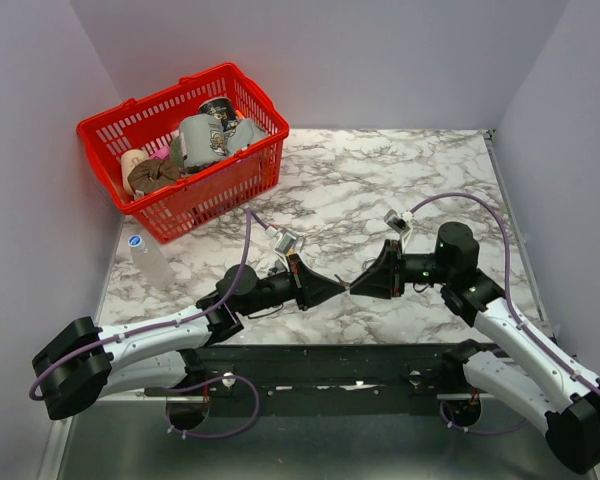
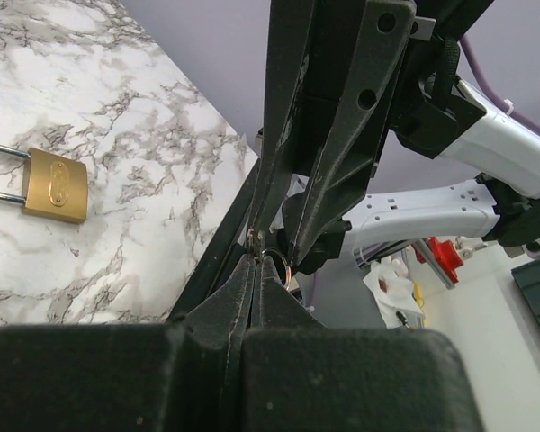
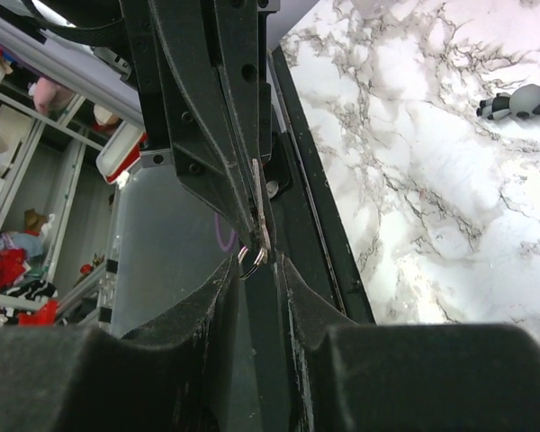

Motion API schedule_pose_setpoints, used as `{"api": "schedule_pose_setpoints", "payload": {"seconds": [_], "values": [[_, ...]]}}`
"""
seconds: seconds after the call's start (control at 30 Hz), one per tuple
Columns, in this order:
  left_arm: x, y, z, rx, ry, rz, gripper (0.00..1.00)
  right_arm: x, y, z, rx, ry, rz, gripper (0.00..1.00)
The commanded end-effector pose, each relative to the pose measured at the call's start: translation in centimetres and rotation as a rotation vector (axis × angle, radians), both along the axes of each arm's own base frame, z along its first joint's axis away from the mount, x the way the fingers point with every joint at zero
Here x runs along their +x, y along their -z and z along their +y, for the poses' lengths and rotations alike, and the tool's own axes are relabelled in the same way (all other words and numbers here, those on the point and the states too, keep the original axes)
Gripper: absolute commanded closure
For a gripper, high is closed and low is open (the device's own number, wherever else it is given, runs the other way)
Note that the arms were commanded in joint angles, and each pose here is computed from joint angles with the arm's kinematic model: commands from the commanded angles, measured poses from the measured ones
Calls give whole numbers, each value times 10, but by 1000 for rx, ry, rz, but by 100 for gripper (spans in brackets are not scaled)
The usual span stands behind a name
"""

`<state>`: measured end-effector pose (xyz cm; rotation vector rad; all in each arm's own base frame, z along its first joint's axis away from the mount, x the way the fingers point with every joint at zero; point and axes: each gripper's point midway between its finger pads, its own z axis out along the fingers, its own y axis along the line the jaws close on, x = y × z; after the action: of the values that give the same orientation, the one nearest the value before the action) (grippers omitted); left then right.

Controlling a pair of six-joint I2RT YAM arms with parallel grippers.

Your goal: Unlock with the key

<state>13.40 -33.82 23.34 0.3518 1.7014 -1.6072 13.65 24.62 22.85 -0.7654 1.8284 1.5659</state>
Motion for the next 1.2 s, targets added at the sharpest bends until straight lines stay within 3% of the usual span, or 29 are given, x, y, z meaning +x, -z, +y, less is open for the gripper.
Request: {"api": "schedule_pose_setpoints", "payload": {"seconds": [0.0, 0.3, 0.5, 0.87, 1.07, 1.17], "values": [[-1, -12, -1, -35, 15, -27, 100, -5, -6, 2, 19, -48, -18, 69], [-3, -12, -4, -33, 32, -29, 100, -4, -8, 5, 23, -58, -27, 69], [-2, -15, -4, -36, 33, -39, 100, -5, -5, 5, 20, -62, -19, 75], [-1, -17, -6, -37, 31, -40, 100, -6, -3, 7, 28, -72, -6, 99], [2, -13, -10, -13, 30, -30, 100, 4, 0, 7, 20, -10, -12, 99], [4, -8, -9, 12, 16, -19, 75, 13, 4, 7, 5, 54, -4, 99]]}}
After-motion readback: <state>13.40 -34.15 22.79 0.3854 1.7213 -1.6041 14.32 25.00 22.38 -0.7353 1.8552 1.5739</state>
